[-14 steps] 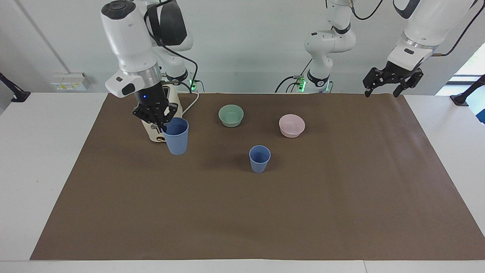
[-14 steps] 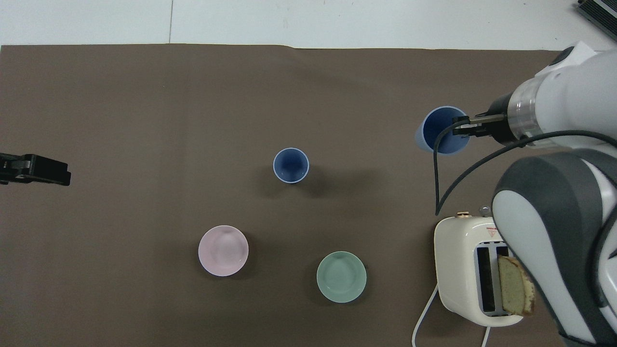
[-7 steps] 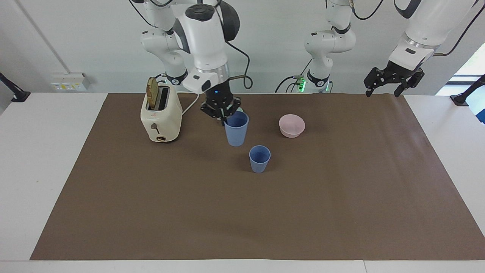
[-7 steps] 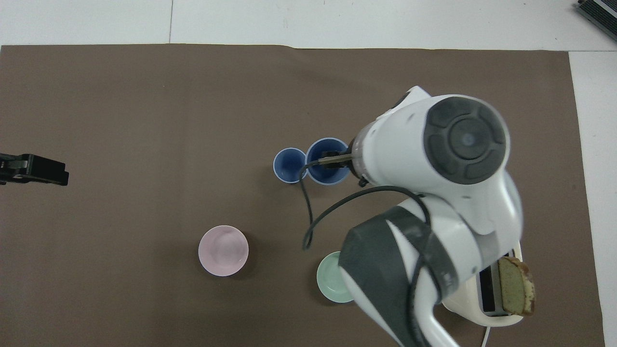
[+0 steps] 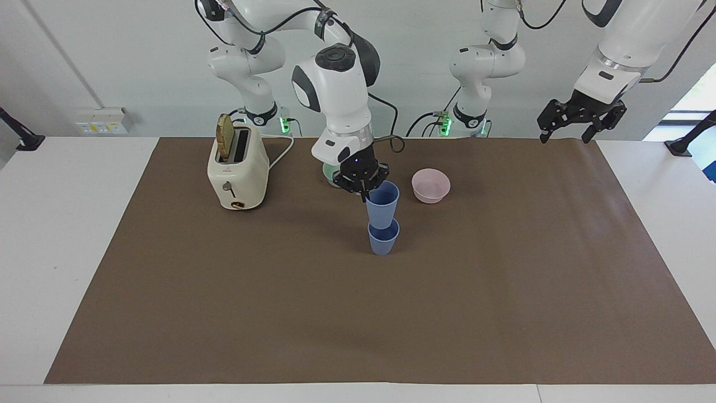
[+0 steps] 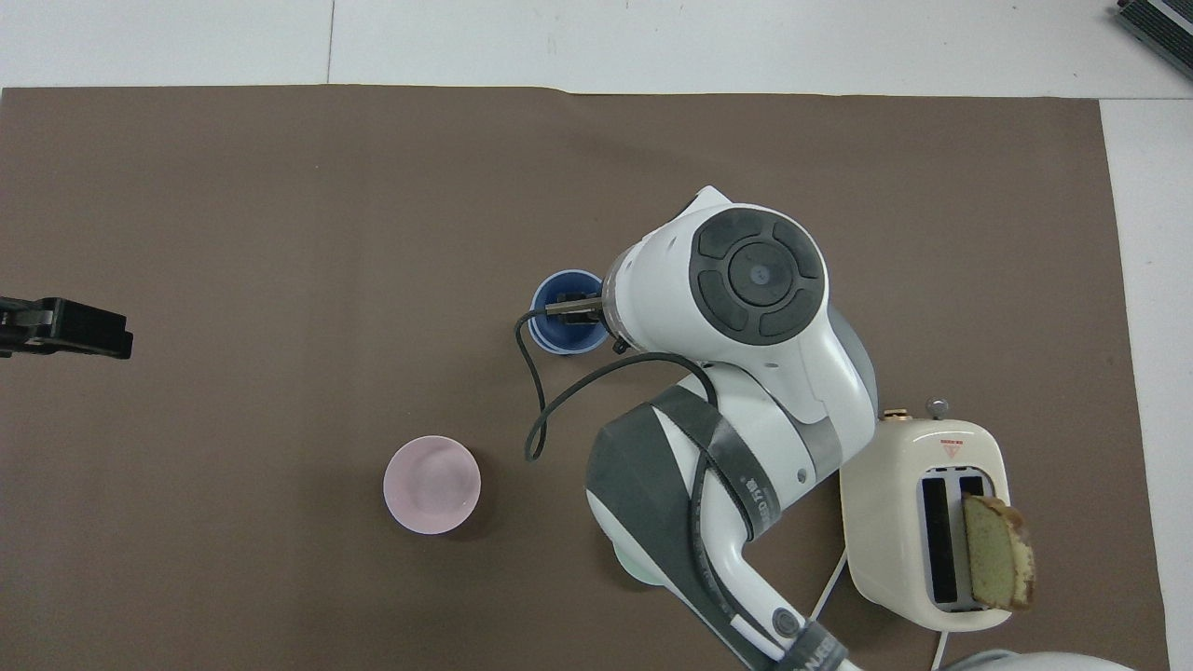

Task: Stack blue cups with both arms
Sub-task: 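Lower the blue cup into the other cup and open the right gripper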

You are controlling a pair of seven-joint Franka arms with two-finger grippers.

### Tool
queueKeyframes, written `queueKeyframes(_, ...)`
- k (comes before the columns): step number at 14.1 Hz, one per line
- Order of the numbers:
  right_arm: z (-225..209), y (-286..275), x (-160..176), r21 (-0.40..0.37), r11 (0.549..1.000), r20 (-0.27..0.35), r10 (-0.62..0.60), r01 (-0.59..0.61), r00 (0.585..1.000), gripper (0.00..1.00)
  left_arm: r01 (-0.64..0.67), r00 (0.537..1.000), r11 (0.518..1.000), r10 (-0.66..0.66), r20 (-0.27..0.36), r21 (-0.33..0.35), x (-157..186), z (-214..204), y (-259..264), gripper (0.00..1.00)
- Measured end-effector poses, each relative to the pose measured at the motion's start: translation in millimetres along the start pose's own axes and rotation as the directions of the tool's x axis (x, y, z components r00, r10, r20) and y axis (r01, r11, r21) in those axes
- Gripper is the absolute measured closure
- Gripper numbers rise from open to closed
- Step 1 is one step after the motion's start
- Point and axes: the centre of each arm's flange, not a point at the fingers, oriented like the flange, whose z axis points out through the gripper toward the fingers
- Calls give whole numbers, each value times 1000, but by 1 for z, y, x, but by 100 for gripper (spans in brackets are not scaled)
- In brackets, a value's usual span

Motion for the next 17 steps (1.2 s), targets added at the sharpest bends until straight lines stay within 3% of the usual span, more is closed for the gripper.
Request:
queueKeyframes(10,56,-1,5,6,1000,40,4,-4,999,95,0,1000,1000,0,0,0,0,0,0,0)
queueKeyframes(12,60,-1,5,6,1000,44,4,-4,999,80,0,1000,1000,0,0,0,0,0,0,0)
queueKeyframes(17,44,-2,11,19,1000,12,6,-6,1000,26,0,1000,1000,0,0,0,0,0,0,0)
